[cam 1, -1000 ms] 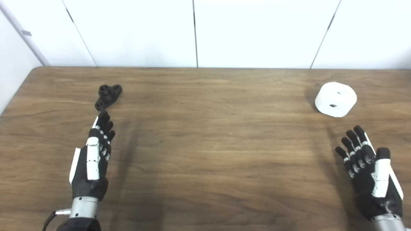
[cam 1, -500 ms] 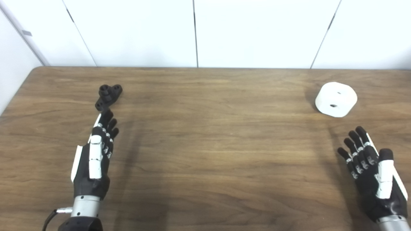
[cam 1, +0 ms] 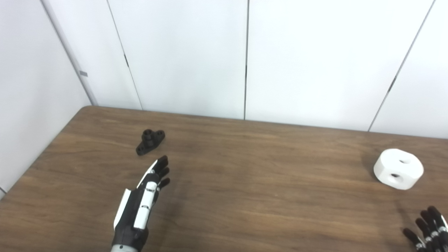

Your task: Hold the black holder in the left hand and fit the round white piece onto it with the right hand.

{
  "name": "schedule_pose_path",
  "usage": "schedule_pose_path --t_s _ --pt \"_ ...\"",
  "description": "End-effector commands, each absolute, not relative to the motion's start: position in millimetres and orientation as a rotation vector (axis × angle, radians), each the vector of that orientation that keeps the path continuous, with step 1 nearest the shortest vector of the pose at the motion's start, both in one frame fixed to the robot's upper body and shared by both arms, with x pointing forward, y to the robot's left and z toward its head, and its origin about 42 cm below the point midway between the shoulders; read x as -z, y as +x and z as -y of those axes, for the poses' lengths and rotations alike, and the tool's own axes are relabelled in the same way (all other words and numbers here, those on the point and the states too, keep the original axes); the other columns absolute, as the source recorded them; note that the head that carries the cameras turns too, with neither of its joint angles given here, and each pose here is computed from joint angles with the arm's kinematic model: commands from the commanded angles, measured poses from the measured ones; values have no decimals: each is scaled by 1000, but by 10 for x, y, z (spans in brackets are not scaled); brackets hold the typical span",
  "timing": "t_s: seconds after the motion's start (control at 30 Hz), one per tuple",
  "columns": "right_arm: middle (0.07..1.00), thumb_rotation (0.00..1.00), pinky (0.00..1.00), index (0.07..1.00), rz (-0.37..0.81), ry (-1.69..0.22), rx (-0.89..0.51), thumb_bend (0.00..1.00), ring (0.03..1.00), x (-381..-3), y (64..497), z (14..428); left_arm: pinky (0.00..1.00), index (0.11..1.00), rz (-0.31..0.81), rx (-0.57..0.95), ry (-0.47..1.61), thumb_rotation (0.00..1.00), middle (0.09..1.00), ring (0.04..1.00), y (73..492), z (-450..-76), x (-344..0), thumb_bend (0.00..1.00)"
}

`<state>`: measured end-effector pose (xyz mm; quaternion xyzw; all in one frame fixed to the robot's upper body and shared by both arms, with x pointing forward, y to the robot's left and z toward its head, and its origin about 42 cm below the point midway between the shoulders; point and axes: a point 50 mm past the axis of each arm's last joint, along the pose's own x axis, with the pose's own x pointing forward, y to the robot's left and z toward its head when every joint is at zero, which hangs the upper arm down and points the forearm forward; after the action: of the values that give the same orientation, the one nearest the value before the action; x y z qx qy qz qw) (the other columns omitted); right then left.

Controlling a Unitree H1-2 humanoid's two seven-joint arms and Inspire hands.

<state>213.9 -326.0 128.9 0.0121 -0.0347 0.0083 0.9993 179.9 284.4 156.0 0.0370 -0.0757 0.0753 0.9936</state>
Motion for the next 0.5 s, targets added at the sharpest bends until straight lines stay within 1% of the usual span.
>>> schedule_pose_path --t_s 0.0,0.2,0.33,0.47 --pt "1000 994 1000 1000 149 -17 -37 679 1000 -1400 2194 3380 899 930 9 -227 74 907 951 941 968 -2684 -1312 250" --pt "1000 1000 1000 1000 152 -11 -39 654 1000 -1387 2209 3406 879 930 7 -230 84 906 947 933 977 -2648 -1294 231" --pt "1000 996 1000 1000 152 -9 -44 654 1000 -1368 2210 3434 877 926 5 -230 81 884 943 926 982 -2628 -1291 214" --pt "1000 994 1000 1000 149 -7 -45 652 1000 -1366 2211 3441 870 922 5 -229 83 861 941 924 984 -2618 -1298 221"
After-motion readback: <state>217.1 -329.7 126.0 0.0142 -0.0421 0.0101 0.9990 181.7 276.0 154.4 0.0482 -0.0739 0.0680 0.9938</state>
